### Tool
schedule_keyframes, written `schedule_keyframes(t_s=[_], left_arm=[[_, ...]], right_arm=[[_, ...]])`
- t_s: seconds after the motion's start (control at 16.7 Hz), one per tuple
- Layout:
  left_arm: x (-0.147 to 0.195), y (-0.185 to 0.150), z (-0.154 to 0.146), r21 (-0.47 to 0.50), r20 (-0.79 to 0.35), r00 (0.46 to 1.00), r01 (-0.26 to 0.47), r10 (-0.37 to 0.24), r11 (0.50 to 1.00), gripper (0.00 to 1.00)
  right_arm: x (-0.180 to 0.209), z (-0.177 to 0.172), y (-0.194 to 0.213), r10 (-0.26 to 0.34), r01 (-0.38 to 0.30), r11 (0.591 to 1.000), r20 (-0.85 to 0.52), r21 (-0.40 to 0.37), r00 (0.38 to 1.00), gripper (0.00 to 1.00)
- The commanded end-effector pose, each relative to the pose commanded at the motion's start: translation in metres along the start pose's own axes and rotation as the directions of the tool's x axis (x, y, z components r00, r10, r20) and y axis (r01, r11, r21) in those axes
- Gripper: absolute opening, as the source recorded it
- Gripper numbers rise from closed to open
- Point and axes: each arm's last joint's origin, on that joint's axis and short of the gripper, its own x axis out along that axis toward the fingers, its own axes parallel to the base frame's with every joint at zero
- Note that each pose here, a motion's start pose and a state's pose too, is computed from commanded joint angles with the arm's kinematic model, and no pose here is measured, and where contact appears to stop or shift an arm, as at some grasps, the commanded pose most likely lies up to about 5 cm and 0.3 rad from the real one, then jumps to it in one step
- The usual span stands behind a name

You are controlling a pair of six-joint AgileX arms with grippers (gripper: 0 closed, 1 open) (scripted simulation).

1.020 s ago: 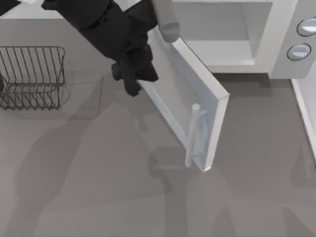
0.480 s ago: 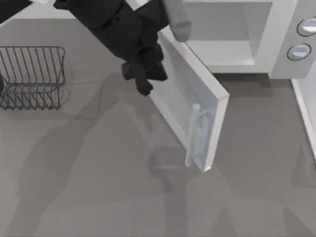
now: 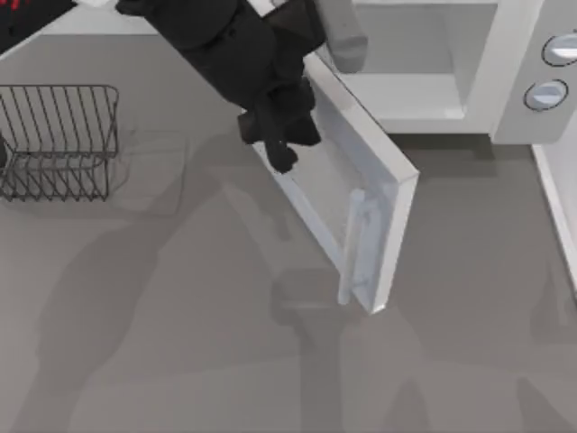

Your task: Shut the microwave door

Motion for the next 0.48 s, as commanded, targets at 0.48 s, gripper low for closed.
schedule_keyframes(t_s=[0.48], left_arm=[[0.008, -0.003, 0.013, -0.004, -0.002, 1.000, -0.001, 0.001, 1.000, 0.00]], right_arm=[[0.000, 0.000, 0.000, 0.000, 0.000, 1.000, 0.000, 0.000, 1.000, 1.00]])
